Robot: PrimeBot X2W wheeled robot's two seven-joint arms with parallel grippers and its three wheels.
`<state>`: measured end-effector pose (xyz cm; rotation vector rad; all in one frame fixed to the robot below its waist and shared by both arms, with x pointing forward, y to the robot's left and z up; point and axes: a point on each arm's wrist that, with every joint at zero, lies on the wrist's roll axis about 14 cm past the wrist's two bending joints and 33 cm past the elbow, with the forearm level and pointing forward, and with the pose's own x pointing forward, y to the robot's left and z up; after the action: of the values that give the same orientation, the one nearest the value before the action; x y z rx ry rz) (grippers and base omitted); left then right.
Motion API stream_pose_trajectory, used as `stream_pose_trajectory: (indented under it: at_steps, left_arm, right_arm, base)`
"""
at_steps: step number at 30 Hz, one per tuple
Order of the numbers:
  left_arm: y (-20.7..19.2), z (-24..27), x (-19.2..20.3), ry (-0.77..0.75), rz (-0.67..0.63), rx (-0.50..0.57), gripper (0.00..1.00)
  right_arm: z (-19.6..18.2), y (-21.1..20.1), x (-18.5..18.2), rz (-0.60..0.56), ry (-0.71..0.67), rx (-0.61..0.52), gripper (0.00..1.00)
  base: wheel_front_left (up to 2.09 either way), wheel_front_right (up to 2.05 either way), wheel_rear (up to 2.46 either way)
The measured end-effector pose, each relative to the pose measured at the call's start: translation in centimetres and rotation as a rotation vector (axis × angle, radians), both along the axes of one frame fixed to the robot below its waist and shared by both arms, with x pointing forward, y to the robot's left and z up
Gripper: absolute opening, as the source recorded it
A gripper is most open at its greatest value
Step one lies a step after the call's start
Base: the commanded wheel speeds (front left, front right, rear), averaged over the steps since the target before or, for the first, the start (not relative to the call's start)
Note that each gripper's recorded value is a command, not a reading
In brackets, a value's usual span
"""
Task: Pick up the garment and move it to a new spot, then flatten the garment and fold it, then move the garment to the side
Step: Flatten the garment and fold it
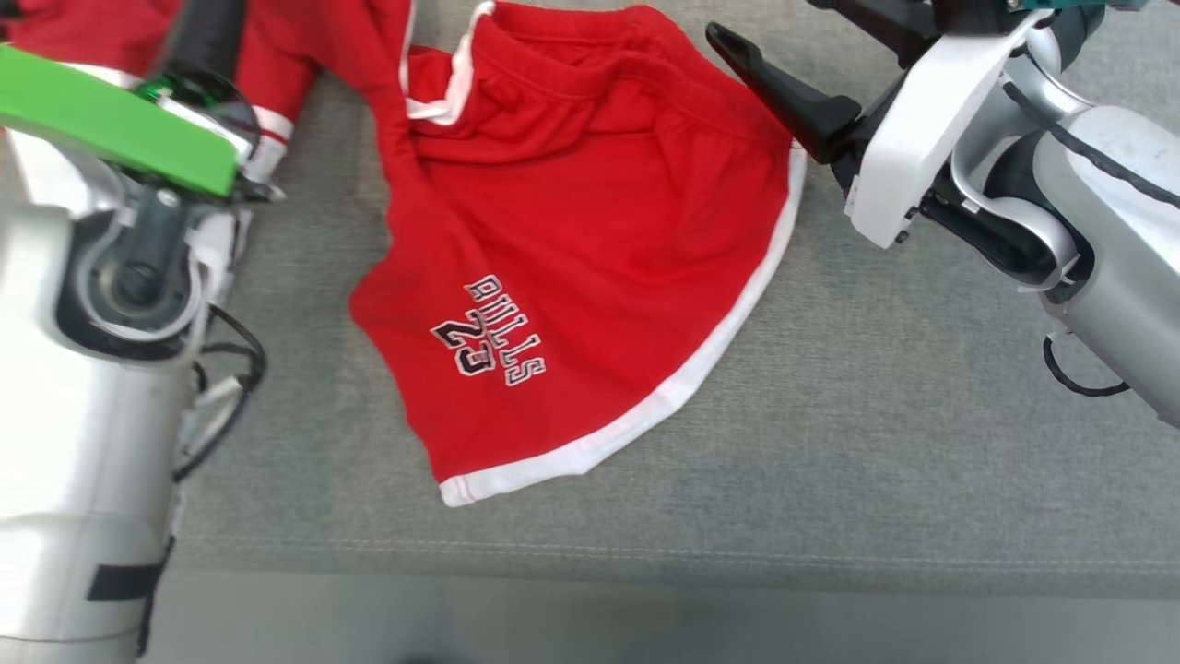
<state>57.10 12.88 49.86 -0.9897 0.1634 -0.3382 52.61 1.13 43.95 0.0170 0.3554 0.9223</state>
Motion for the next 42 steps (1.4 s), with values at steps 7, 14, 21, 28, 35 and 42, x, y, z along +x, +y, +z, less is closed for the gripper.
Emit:
stream_pose_trajectory:
  at_steps: [7,14,21,28,35,42]
  left_arm:
    - [-1.8,1.5,-4.0,-0.019,-0.019,-0.023,0.04]
    - [-1.4,3.7,-7.0,-0.061,0.017,-0.011,0.00]
    - [0.3,5.5,-9.2,-0.094,0.077,-0.002,0.01]
    - [1.5,7.7,-10.8,-0.148,0.122,0.002,0.03]
    - [2.2,7.6,-11.9,-0.147,0.147,0.001,0.04]
    - [1.1,7.9,-11.8,-0.159,0.116,-0.007,0.04]
  right_arm:
    - [0.7,2.9,-0.8,0.049,0.099,0.029,1.00]
    - [2.3,6.3,-1.7,0.116,0.171,0.069,1.00]
    - [3.6,10.1,-3.2,0.201,0.202,0.067,1.00]
    - [3.8,12.2,-3.7,0.212,0.257,0.033,1.00]
    - [3.1,10.9,-2.7,0.131,0.352,-0.018,1.00]
    - [1.5,8.3,-2.3,0.073,0.455,-0.080,1.00]
  base:
    - [0.00,0.00,0.00]
    - [0.00,0.00,0.00]
    - [0.00,0.00,0.00]
    - [0.00,0.00,0.00]
    - [0.00,0.00,0.00]
    - [0.00,0.00,0.00]
